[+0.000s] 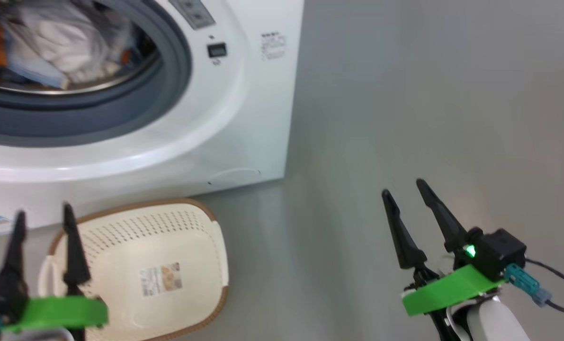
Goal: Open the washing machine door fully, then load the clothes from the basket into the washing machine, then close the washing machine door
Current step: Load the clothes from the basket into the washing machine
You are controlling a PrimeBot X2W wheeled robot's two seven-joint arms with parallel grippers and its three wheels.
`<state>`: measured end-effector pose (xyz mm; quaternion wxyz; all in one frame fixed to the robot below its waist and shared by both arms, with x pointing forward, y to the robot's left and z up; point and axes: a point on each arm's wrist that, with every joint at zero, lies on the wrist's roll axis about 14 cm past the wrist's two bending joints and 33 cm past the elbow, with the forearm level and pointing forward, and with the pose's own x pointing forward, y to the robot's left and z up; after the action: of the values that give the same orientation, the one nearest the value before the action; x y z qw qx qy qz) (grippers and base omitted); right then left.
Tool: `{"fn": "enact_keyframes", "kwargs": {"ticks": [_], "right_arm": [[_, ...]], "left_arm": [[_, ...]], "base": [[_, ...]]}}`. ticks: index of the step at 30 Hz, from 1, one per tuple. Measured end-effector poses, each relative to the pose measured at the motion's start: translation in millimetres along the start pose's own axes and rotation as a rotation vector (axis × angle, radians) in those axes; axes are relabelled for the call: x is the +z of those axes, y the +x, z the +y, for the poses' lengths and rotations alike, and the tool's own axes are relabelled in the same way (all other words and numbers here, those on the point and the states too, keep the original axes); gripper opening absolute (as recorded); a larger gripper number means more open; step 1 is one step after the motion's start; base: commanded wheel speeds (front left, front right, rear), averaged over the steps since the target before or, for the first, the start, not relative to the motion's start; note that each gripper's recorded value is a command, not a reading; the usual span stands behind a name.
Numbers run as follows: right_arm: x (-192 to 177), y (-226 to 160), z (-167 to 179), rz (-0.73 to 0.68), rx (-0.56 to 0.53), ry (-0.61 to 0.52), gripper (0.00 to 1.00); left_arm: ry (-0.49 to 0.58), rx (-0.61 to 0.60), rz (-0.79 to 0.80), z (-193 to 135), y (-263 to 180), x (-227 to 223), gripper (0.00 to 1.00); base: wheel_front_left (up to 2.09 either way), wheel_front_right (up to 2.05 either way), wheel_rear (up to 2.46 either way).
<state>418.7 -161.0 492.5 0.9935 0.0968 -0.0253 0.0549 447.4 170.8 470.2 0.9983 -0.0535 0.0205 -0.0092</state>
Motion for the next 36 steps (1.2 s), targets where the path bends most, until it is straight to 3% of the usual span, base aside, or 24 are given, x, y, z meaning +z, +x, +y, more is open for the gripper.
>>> {"fn": "enact_keyframes", "kwargs": {"ticks": [17,36], "right_arm": [[24.5,-43.1,24.5,-0.008,0.047,-0.002,1.0],[46.7,-63.7,31.1,-0.053,0.058,-0.009,1.0]], "left_arm": [[-0.007,0.038,0.001,0.9,-95.1,17.6,1.0],[-0.002,0.031,-0.063,-4.3,-114.8,39.6,1.0]], "base": [[0.0,0.0,0.0],[0.0,0.0,0.0]]}}
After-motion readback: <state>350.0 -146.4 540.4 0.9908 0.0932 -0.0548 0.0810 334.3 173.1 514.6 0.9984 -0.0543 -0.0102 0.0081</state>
